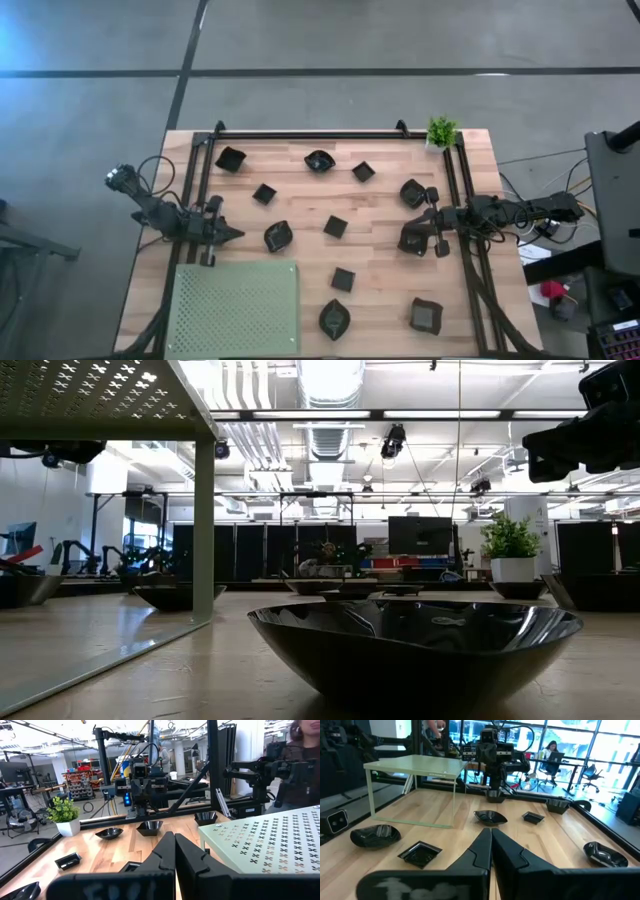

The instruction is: Pick & Place Mini shaped plates

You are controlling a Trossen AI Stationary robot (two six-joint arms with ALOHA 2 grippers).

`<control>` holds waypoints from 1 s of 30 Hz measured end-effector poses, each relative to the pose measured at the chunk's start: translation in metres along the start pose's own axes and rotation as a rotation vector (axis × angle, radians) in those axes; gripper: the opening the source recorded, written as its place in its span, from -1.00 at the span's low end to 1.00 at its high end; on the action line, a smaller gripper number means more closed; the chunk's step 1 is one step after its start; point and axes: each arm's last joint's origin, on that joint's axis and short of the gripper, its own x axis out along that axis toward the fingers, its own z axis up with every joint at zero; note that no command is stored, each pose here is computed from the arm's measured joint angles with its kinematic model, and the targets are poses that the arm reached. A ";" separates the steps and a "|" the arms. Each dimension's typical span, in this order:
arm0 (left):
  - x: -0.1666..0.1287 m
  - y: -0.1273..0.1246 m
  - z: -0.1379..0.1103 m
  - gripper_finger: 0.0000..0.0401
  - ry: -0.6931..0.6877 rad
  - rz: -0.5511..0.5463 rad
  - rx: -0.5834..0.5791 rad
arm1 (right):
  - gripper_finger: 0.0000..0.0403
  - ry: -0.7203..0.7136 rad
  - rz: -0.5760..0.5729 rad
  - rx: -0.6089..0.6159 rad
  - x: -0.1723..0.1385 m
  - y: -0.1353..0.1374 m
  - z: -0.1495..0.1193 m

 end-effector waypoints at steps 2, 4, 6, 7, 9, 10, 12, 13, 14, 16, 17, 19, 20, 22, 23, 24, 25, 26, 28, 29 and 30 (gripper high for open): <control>0.000 0.000 0.000 -1.00 0.000 0.000 0.000 | -0.96 0.000 0.000 0.002 0.000 0.000 0.000; 0.000 0.000 0.000 -1.00 0.000 0.000 0.000 | -0.96 0.000 0.000 0.000 0.000 0.000 0.000; 0.000 0.000 0.000 -1.00 0.000 0.000 0.000 | -0.96 0.000 0.000 0.002 0.000 0.000 0.000; 0.000 0.000 0.000 -1.00 0.000 0.000 0.000 | -0.96 0.000 0.000 0.002 0.000 0.000 0.000; 0.000 0.000 0.000 -1.00 0.000 0.000 0.000 | -0.96 0.000 0.000 0.000 0.000 0.000 0.000; 0.000 0.000 0.000 -1.00 0.000 0.000 0.000 | -0.96 0.000 0.000 0.002 0.000 0.000 0.000; 0.000 0.000 0.000 -1.00 0.000 0.000 0.000 | -0.96 0.000 0.000 0.000 0.000 0.000 0.000; 0.000 0.000 0.000 -1.00 0.000 0.000 0.000 | -0.96 0.000 0.000 0.000 0.000 0.000 0.000; 0.000 0.000 0.000 -1.00 0.000 0.000 0.000 | -0.96 0.000 0.000 0.001 0.000 0.000 0.000; 0.000 0.000 0.000 -1.00 0.000 0.000 0.000 | -0.96 0.000 0.000 0.000 0.000 0.000 0.000; 0.000 0.000 0.000 -1.00 0.000 0.000 0.000 | -0.96 0.000 0.000 0.000 0.000 0.000 0.000; 0.000 0.000 0.000 -1.00 0.000 0.000 0.000 | -0.96 0.000 0.000 0.002 0.000 0.000 0.000; 0.000 0.000 0.000 -1.00 0.000 0.000 0.000 | -0.96 0.000 0.000 0.001 0.000 0.000 0.000; 0.000 0.000 0.000 -1.00 0.000 0.000 0.000 | -0.96 0.000 0.000 0.000 0.000 0.000 0.000; 0.000 0.000 0.000 -1.00 0.000 0.000 0.000 | -0.96 -0.001 0.000 -0.001 0.000 0.000 0.000; 0.000 0.000 0.000 -1.00 0.000 0.000 0.000 | -0.96 -0.004 -0.001 -0.008 0.000 0.000 0.000; 0.000 0.000 0.000 -1.00 0.000 0.000 0.000 | -0.96 -0.012 -0.002 -0.027 0.000 0.000 0.001; 0.000 0.000 0.000 -1.00 0.000 0.000 0.000 | -0.96 -0.019 -0.002 -0.045 0.000 0.000 0.002; 0.000 0.000 0.000 -1.00 0.000 0.000 0.000 | -0.96 -0.032 -0.003 -0.063 0.000 0.000 0.003; 0.000 0.000 0.000 -1.00 0.000 0.000 0.000 | -0.96 -0.035 -0.004 -0.070 0.000 0.000 0.003; 0.000 0.000 0.000 -1.00 0.000 0.000 0.000 | -0.96 -0.040 -0.004 -0.073 0.000 0.000 0.004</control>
